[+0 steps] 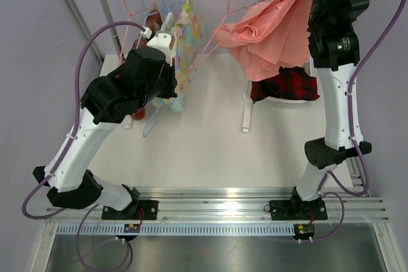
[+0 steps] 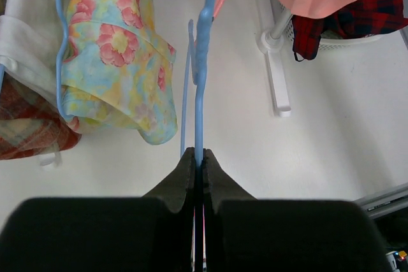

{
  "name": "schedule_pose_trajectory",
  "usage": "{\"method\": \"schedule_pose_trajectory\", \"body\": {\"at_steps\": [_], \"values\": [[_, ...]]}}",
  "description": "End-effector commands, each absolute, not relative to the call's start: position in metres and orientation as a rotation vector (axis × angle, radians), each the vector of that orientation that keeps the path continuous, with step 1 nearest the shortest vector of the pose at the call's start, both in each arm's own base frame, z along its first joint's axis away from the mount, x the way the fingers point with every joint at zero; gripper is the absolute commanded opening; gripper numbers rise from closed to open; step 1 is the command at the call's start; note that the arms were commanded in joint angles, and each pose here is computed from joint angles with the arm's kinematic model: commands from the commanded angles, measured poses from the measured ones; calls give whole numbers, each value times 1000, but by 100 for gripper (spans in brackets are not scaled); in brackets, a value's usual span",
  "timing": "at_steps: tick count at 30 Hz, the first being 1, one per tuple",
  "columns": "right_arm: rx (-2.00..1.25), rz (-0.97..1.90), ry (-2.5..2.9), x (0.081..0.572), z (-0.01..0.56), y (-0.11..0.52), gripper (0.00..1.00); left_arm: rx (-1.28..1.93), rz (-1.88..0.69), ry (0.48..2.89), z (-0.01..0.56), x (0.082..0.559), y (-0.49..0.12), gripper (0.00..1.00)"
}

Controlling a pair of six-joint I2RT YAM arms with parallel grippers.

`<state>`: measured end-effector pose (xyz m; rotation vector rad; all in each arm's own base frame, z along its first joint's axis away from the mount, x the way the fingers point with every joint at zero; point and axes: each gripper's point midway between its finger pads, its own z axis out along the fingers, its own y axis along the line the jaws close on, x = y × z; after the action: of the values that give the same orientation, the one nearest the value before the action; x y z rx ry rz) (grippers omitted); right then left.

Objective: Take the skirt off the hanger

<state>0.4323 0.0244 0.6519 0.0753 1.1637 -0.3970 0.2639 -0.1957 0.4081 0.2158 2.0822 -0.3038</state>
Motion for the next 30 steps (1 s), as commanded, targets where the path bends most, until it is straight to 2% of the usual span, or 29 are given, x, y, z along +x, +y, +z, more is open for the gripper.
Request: {"method": "schedule_pose_trajectory", "body": {"at_steps": [1,5,10,14,20,22,23,24,25,27,28,29,30], "values": [[146,-276,946,405,710,3,0,211,-361,1990,431,266,-195,0],[129,-117,985,440,691,-3,0,208,-356,1992,428,268,-196,0],[161,75,1138,508,627,-30,0,200,-373,1987,429,273,-203,0],[136,181,1233,555,569,-23,0,193,-356,1981,431,281,-206,0],[60,459,1388,590,503,20,0,184,-331,1910,459,304,-211,0],[26,575,1444,588,480,42,0,173,-321,1889,466,320,-214,0],[45,599,1521,592,444,47,0,179,-340,1880,469,325,-217,0],[30,617,1536,583,441,59,1,166,-361,1842,483,327,-216,0],[41,622,1568,579,429,62,9,158,-361,1828,484,340,-219,0],[78,650,1636,560,397,67,38,163,-391,1788,495,347,-222,0],[82,660,1640,551,390,68,44,160,-392,1762,500,354,-225,0],[103,665,1666,544,356,68,53,162,-398,1746,504,357,-226,0],[111,674,1620,522,375,68,62,157,-408,1713,511,362,-228,0]]}}
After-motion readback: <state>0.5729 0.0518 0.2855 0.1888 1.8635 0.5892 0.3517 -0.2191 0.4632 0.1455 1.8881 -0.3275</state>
